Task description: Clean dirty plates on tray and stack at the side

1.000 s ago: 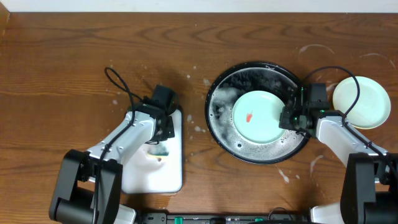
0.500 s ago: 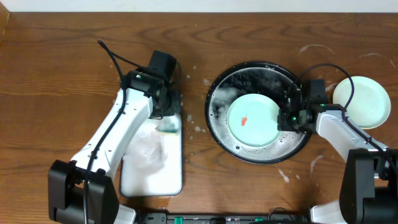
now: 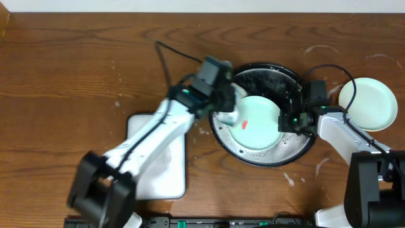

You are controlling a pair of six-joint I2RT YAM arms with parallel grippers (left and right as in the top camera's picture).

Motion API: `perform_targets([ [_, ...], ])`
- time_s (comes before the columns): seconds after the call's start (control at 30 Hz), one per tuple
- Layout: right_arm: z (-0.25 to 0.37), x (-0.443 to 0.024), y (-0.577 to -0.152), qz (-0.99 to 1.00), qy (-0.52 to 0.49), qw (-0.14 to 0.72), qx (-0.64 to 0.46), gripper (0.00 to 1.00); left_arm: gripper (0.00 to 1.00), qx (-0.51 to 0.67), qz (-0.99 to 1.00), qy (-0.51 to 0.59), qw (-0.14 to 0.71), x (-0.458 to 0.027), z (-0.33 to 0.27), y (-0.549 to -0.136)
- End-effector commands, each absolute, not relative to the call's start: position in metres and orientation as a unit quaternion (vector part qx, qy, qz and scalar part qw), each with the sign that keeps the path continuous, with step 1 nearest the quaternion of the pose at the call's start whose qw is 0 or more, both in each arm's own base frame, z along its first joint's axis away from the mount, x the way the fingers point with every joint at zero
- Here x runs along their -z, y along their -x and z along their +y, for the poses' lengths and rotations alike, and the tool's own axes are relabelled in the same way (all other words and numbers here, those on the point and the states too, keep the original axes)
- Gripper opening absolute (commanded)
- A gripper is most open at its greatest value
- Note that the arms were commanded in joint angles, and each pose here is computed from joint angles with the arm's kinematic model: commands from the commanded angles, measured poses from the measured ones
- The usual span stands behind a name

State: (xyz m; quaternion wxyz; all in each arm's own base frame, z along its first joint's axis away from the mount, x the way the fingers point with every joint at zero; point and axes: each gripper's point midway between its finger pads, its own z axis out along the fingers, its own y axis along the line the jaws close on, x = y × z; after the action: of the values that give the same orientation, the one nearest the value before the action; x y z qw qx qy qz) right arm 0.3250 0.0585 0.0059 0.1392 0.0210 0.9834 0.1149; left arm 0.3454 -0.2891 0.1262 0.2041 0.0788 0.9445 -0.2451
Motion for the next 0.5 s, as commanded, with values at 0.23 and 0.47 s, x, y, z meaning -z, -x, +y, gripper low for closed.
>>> perform_targets([
  [0.23, 0.07, -0.002, -0.321, 0.984, -0.003, 0.13, -0.119, 0.01, 0.07, 0.236, 0.964, -0.066, 0.106, -0.02, -0.349, -0.316],
  [0.47, 0.069, -0.001, -0.321, 0.985, -0.003, 0.128, -0.119, 0.01, 0.07, 0.194, 0.978, -0.041, 0.066, 0.031, -0.339, -0.306],
])
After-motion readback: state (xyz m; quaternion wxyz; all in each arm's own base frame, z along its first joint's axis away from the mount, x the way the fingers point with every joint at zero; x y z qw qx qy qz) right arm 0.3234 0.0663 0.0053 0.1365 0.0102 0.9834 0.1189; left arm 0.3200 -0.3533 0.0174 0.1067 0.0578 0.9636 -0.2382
